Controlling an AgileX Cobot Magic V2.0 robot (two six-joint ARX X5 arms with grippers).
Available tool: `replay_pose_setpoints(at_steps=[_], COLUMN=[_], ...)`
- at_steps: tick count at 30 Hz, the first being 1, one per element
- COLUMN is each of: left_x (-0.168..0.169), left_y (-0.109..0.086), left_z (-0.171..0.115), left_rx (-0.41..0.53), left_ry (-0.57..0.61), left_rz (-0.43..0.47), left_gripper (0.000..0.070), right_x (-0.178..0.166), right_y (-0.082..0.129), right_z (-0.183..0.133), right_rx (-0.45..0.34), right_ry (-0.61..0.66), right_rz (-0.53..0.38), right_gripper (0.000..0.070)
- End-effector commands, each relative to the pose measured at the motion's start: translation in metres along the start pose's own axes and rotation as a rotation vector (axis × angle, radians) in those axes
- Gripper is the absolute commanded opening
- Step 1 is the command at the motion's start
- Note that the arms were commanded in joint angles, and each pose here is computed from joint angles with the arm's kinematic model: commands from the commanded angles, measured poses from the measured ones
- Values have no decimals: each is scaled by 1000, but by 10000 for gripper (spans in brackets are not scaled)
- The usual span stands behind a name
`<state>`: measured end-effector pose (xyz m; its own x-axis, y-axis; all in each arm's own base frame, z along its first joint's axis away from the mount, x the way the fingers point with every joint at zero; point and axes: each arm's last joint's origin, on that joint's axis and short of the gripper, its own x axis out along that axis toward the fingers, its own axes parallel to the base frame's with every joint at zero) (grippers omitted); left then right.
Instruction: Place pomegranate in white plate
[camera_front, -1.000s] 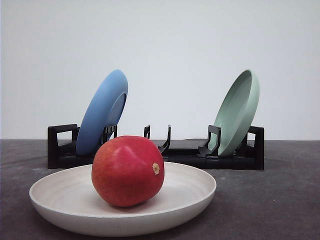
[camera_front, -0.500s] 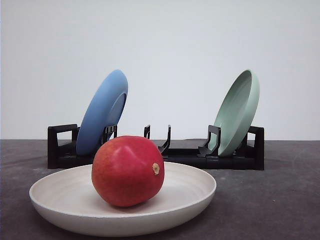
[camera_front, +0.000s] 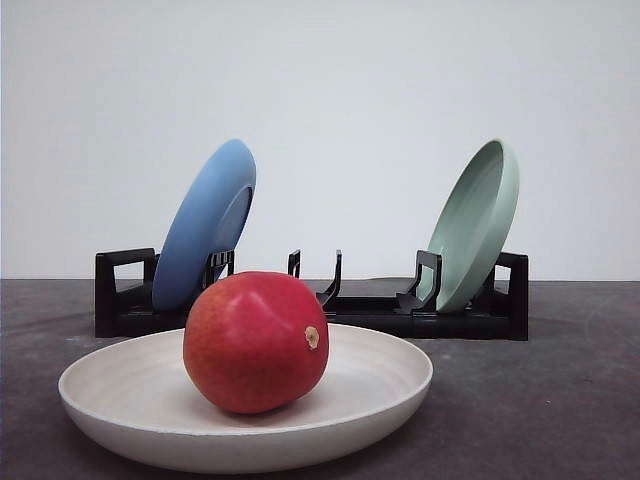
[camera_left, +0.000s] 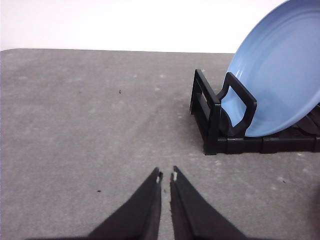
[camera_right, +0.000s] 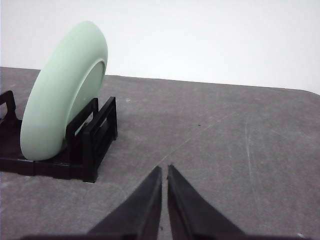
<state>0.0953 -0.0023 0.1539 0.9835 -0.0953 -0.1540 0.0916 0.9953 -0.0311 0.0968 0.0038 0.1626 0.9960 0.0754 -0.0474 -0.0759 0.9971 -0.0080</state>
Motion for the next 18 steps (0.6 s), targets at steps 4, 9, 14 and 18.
replay_pose_setpoints(at_steps=[4,9,14,18], left_x=[1,1,1,1], left_y=[0,0,0,0], left_z=[-2,-2,-2,-2], left_rx=[7,7,7,7], left_ry=[-4,-4,-4,-4], left_rz=[3,2,2,3], left_gripper=[12,12,12,12], right_x=[0,0,0,0], right_y=[0,0,0,0], right_z=[0,0,0,0], right_rx=[10,10,10,10], right_ry=[-9,-9,-9,-9], right_rz=[-3,-3,-3,-3], right_gripper=[16,16,16,16])
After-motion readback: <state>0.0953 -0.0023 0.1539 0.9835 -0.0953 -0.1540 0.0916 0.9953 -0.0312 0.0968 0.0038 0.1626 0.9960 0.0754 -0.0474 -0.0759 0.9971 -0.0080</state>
